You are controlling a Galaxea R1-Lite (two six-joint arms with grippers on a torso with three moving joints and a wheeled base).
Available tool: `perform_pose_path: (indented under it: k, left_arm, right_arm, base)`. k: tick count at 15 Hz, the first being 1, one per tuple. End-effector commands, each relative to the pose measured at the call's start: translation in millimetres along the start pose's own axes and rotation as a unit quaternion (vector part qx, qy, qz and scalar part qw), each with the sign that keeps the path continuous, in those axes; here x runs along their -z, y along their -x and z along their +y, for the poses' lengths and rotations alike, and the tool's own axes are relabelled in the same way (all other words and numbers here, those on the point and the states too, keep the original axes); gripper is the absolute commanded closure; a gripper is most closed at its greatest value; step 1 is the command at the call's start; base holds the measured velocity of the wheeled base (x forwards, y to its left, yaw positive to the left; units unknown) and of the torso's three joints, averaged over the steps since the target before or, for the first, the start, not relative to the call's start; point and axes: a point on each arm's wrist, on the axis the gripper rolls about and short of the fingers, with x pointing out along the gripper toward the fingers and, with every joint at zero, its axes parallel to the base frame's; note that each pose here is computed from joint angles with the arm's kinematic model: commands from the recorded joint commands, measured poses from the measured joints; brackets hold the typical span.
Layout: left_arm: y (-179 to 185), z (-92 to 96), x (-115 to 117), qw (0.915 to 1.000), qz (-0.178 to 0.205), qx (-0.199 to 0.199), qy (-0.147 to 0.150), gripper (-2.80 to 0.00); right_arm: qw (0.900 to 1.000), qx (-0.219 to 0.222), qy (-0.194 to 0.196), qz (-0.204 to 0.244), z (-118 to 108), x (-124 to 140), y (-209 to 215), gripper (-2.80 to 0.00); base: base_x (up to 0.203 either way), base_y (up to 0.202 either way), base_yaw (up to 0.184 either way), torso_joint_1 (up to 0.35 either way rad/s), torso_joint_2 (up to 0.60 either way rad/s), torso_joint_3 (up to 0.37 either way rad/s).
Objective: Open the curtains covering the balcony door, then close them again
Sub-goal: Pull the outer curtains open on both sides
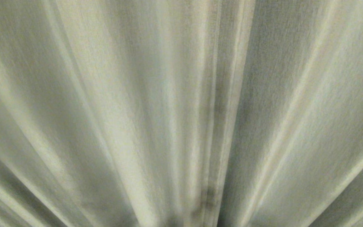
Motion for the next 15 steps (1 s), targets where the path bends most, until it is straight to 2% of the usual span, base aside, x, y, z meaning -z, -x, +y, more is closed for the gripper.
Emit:
perform_pose_path:
  k: [1,15]
  left_arm:
    - [0.0,0.0,0.1,1.0000,0.000,-0.001,-0.001,0.00]
    - [0.0,0.0,0.1,1.0000,0.000,-0.001,0.000,0.00]
  right_arm:
    - [1.000,0.000,0.000,0.000,0.0,0.0,0.0,0.00]
    - [1.000,-0.001,-0.001,0.000,0.1,-0.3,0.1,0.00]
  base:
    - [0.000,0.000,0.000,0.000,0.00,0.000]
    - [0.000,0.000,0.000,0.000,0.00,0.000]
